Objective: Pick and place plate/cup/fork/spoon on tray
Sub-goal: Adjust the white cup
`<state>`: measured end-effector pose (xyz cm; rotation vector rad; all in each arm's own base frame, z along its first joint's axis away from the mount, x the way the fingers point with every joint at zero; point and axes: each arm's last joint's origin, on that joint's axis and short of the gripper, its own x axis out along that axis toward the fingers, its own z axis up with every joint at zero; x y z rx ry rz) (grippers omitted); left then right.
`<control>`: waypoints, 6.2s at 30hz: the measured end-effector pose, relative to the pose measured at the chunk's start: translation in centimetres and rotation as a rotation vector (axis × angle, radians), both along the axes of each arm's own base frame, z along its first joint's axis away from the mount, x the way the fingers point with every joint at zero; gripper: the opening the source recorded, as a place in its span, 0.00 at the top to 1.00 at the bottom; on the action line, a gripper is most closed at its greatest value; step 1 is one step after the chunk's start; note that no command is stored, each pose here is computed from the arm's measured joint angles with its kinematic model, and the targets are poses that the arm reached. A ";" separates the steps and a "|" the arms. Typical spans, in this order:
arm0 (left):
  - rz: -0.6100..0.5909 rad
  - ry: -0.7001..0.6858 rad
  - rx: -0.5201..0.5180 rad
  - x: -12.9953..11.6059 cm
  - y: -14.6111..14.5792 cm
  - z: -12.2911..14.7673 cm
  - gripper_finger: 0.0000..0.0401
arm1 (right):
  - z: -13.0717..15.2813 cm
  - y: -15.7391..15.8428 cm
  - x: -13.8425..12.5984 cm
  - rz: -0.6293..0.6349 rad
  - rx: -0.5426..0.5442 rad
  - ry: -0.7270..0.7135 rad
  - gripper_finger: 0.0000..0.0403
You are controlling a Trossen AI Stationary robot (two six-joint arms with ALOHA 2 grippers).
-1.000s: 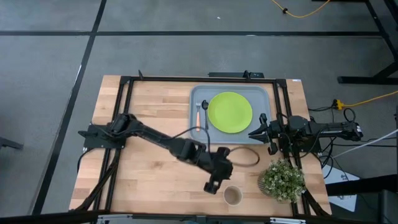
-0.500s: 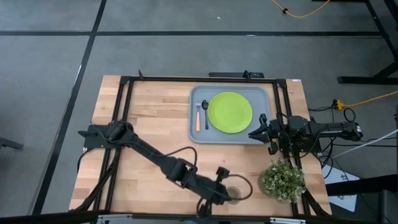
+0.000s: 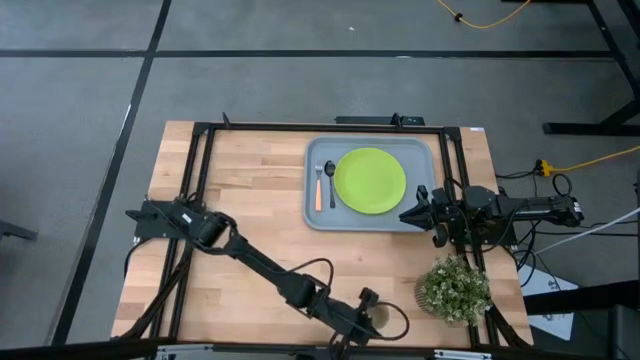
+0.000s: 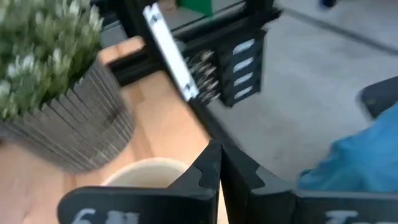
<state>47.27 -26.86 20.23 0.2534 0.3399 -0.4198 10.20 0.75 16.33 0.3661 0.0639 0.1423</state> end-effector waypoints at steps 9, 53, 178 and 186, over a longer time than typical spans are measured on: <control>0.097 -0.037 0.070 -1.5 -3.1 -1.4 1.00 | 0.0 0.0 0.0 0.000 0.000 0.000 0.87; 0.039 0.053 0.041 -0.8 -0.6 -0.2 1.00 | 0.3 0.4 -0.1 0.142 0.077 -0.011 0.87; 0.521 -0.045 -0.289 3.6 -0.8 -7.7 1.00 | 1.5 3.8 -1.5 0.733 -0.065 -0.209 0.87; 0.634 -0.076 -0.263 4.9 2.1 -7.7 1.00 | 1.5 3.8 -1.5 0.733 -0.065 -0.209 0.87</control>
